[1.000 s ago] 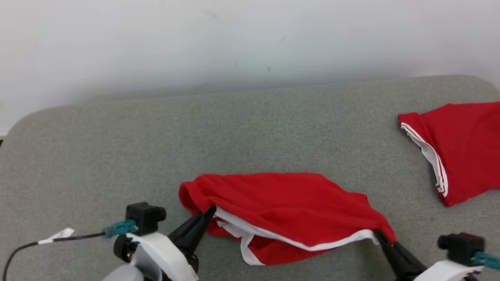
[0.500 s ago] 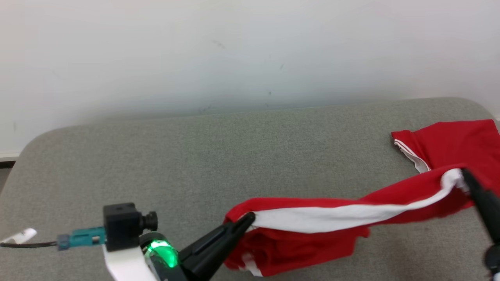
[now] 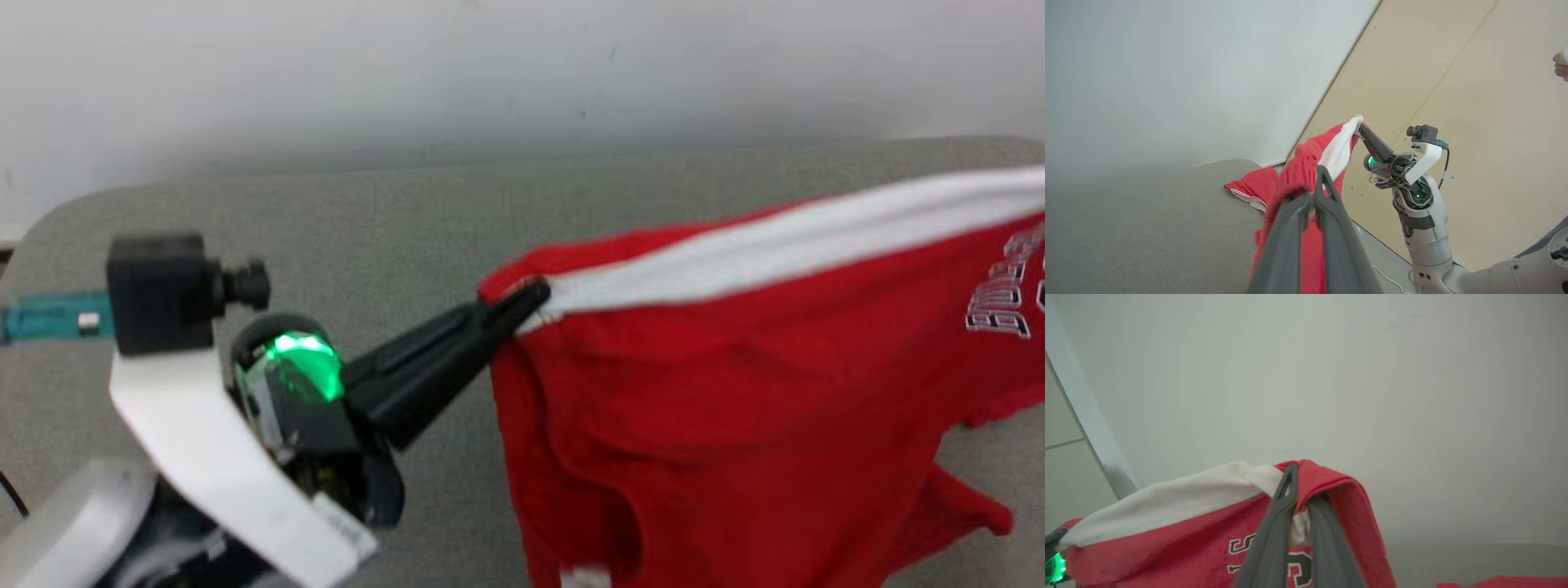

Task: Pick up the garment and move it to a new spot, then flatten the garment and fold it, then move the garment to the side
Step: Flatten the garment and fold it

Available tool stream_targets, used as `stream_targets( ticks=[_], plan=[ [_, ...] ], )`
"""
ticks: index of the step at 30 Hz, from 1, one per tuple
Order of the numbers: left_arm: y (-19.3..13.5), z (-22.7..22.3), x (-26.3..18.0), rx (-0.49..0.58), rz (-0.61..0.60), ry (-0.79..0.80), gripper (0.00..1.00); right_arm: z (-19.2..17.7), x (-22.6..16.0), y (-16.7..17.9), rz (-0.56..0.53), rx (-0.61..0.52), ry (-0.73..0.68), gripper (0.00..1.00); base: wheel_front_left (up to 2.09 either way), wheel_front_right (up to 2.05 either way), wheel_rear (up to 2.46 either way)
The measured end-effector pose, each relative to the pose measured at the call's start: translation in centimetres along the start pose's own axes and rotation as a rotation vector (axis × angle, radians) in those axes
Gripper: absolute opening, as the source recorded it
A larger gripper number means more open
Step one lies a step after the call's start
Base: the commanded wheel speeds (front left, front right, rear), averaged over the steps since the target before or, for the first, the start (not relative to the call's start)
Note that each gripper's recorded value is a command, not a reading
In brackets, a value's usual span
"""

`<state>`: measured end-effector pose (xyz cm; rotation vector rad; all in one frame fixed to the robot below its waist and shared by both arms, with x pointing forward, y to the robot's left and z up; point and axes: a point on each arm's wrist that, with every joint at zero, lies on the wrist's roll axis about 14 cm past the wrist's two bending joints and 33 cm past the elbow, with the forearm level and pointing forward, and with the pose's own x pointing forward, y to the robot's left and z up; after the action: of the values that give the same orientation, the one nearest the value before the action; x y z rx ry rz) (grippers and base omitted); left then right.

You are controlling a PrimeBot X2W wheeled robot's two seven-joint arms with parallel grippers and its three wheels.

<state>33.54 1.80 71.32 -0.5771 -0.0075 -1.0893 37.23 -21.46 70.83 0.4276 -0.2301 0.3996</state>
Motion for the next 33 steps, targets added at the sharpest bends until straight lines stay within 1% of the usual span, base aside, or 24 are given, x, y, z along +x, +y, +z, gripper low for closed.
stream_targets(
  ticks=[2, 3, 8, 10, 12, 13, 15, 17, 19, 20, 21, 24, 26, 27, 30, 33],
  plan=[
    [3.2, 0.6, 1.2, 0.021, 0.059, 0.016, 0.00, -0.6, 2.6, -1.1, -0.006, 0.011, 0.013, 0.00, 0.00, 0.00, 0.00],
    [4.8, 1.0, 1.8, 0.051, 0.086, 0.026, 0.00, -1.1, 3.9, -1.8, -0.016, 0.004, 0.028, 0.00, 0.00, 0.00, 0.00],
    [14.0, 3.2, 5.4, 0.147, 0.255, 0.038, 0.00, -3.8, 12.1, -4.0, -0.041, 0.038, 0.067, 0.00, 0.00, 0.00, 0.00],
    [17.7, 4.5, 6.7, 0.167, 0.325, 0.009, 0.00, -5.0, 15.6, -4.2, -0.047, 0.064, 0.068, 0.00, 0.00, 0.00, 0.00],
    [20.8, 6.1, 8.0, 0.207, 0.373, -0.029, 0.00, -5.7, 19.0, -4.6, -0.053, 0.092, 0.053, 0.00, 0.00, 0.00, 0.00],
    [22.1, 6.8, 8.7, 0.217, 0.389, -0.051, 0.00, -5.8, 20.5, -5.0, -0.060, 0.106, 0.033, 0.00, 0.00, 0.00, 0.00],
    [24.4, 8.3, 9.9, 0.280, 0.412, -0.100, 0.00, -5.9, 23.1, -5.8, -0.073, 0.110, -0.012, 0.00, 0.00, 0.00, 0.00],
    [26.6, 9.6, 10.8, 0.345, 0.435, -0.163, 0.00, -6.4, 25.0, -6.8, -0.093, 0.106, -0.059, 0.00, 0.00, 0.00, 0.00],
    [28.4, 10.0, 11.4, 0.414, 0.444, -0.220, 0.00, -7.8, 26.4, -7.5, -0.105, 0.101, -0.078, 0.00, 0.00, 0.00, 0.00],
    [29.4, 9.6, 11.7, 0.457, 0.450, -0.221, 0.00, -8.6, 26.9, -8.0, -0.113, 0.105, -0.085, 0.00, 0.00, 0.00, 0.00],
    [30.2, 8.8, 11.9, 0.470, 0.448, -0.222, 0.00, -9.9, 27.3, -8.5, -0.120, 0.118, -0.076, 0.00, 0.00, 0.00, 0.00],
    [33.0, 4.0, 11.9, 0.446, 0.456, -0.169, 0.00, -14.2, 27.3, -9.7, -0.145, 0.154, -0.033, 0.00, 0.00, 0.00, 0.00],
    [34.0, 1.1, 11.2, 0.412, 0.469, -0.138, 0.00, -16.9, 26.2, -10.2, -0.165, 0.170, 0.004, 0.00, 0.00, 0.00, 0.00],
    [34.1, 0.1, 10.9, 0.395, 0.473, -0.128, 0.00, -18.1, 25.4, -10.2, -0.170, 0.181, 0.027, 0.00, 0.00, 0.00, 0.00],
    [33.4, -3.4, 9.8, 0.335, 0.472, -0.085, 0.00, -20.6, 22.1, -10.4, -0.177, 0.162, 0.100, 0.00, 0.00, 0.00, 0.00],
    [30.7, -7.5, 9.0, 0.267, 0.414, -0.019, 0.00, -23.0, 17.4, -10.8, -0.194, 0.148, 0.200, 0.00, 0.00, 0.00, 0.00]
  ],
)
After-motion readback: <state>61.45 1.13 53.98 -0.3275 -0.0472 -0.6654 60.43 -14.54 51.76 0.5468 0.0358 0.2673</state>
